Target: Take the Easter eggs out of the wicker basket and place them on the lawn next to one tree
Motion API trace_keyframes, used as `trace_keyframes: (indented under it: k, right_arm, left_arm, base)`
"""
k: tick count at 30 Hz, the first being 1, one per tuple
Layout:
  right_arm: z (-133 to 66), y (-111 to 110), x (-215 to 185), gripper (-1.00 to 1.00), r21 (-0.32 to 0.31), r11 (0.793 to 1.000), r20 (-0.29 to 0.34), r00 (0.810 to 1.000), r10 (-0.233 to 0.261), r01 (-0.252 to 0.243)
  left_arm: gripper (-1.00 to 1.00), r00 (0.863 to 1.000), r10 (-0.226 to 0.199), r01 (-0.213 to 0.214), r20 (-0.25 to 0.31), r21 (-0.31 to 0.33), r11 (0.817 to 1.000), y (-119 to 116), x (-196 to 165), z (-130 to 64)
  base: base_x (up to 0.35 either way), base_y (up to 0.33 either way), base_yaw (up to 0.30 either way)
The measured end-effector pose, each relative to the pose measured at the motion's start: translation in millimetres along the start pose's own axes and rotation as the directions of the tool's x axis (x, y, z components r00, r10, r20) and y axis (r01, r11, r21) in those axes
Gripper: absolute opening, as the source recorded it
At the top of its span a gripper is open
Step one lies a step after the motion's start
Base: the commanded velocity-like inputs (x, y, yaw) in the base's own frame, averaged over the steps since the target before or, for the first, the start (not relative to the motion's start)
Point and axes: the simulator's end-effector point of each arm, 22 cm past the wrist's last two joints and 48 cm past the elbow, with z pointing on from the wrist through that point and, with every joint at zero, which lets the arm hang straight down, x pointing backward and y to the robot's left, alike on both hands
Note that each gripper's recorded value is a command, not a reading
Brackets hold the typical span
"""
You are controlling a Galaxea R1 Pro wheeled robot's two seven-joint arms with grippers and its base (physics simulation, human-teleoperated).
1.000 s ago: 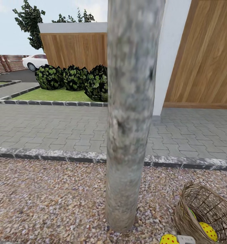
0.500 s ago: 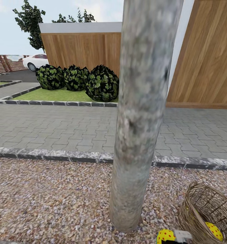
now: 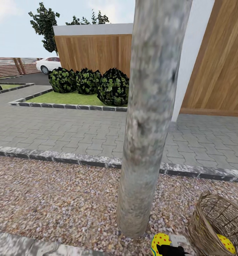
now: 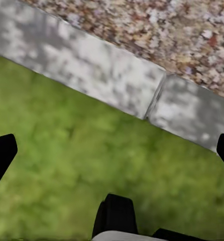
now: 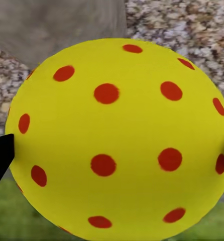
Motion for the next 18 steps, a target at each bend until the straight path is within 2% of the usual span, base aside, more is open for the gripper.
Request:
trace_keyframes:
  k: [4,10,13,18]
  right_arm:
    - [0.2,-0.4,0.2,-1.0,0.002,1.0,-0.001,1.0,0.0,0.0]
    - [-0.2,-1.8,0.9,-1.0,0.007,1.0,-0.001,1.0,0.002,-0.002]
    - [-0.2,-2.5,2.6,-1.0,0.01,1.0,-0.004,1.0,0.004,-0.004]
    - [-0.5,-2.7,2.6,-1.0,0.01,1.0,-0.003,1.0,0.004,-0.004]
  left_arm:
    - [1.0,1.0,-0.001,0.001,-0.001,-0.001,1.0,-0.4,0.5,0.2]
    - [1.0,1.0,-0.004,0.004,0.002,-0.006,1.0,2.8,-0.8,-0.2]
    - [1.0,1.0,-0.004,0.004,0.001,-0.005,1.0,1.2,-0.1,0.1]
    - [1.0,1.0,-0.004,0.004,0.002,-0.007,1.0,1.8,-0.3,-0.2]
  base:
    - [-0.309,-0.041,0.002]
    - [-0.096,-0.032,0.002]
    - [-0.206,-0.19,0.197]
    - [-0.017,-0.159,0.172]
